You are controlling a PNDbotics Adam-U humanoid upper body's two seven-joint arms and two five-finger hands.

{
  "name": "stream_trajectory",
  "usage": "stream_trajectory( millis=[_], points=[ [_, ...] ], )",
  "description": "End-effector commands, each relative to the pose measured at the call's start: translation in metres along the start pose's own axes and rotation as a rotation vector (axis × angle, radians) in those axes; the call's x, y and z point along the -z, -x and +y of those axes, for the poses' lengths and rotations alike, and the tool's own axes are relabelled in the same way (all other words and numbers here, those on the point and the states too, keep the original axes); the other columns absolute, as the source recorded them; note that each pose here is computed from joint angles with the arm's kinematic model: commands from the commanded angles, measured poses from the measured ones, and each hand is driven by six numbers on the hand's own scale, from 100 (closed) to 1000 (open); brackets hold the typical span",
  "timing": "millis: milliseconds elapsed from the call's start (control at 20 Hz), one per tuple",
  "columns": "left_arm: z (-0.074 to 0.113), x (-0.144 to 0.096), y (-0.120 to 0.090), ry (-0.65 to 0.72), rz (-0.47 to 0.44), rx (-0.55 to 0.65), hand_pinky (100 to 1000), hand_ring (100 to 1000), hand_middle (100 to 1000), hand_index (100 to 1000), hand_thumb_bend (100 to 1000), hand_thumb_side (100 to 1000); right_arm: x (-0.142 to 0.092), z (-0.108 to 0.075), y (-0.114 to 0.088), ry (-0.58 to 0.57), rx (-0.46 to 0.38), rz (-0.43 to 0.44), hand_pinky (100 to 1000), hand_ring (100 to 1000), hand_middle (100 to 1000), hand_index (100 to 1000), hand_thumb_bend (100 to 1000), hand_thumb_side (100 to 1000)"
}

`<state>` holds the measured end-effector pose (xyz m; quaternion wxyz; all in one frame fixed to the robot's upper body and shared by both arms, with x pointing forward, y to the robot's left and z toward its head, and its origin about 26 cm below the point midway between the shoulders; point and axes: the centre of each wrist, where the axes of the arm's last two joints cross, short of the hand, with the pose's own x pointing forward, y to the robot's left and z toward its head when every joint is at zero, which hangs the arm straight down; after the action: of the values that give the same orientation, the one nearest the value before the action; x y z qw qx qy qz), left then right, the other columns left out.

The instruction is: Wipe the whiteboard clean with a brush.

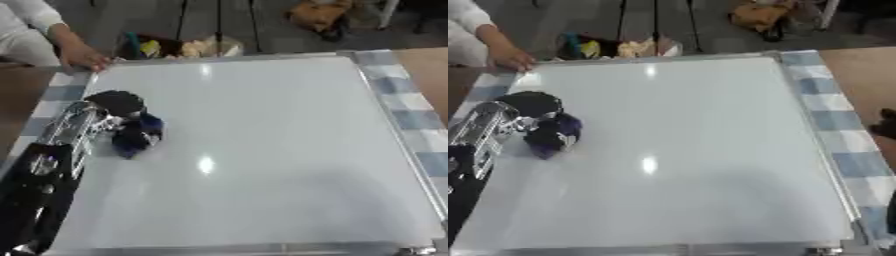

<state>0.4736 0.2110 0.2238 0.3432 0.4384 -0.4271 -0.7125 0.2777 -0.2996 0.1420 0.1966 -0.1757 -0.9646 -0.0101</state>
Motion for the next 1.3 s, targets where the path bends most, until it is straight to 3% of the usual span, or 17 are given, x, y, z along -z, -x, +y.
stream_trajectory(
  millis=[50,550,1300],
  points=[
    [-0.015,0.003,0.001,0.037,0.011,-0.010,329,468,334,384,100,823,0.005,-0.003,-0.004,-0.003,0.001,-0.030,642,751,582,801,100,769],
    [-0.031,0.002,0.017,0.053,0.073,-0.008,332,469,330,376,100,787,0.005,-0.002,-0.004,-0.003,0.000,-0.032,642,752,582,801,100,770],
    [-0.054,-0.012,0.059,0.084,0.201,-0.025,345,477,337,378,100,770,0.004,-0.002,-0.004,-0.003,-0.004,-0.030,642,752,581,801,100,771]
  ],
)
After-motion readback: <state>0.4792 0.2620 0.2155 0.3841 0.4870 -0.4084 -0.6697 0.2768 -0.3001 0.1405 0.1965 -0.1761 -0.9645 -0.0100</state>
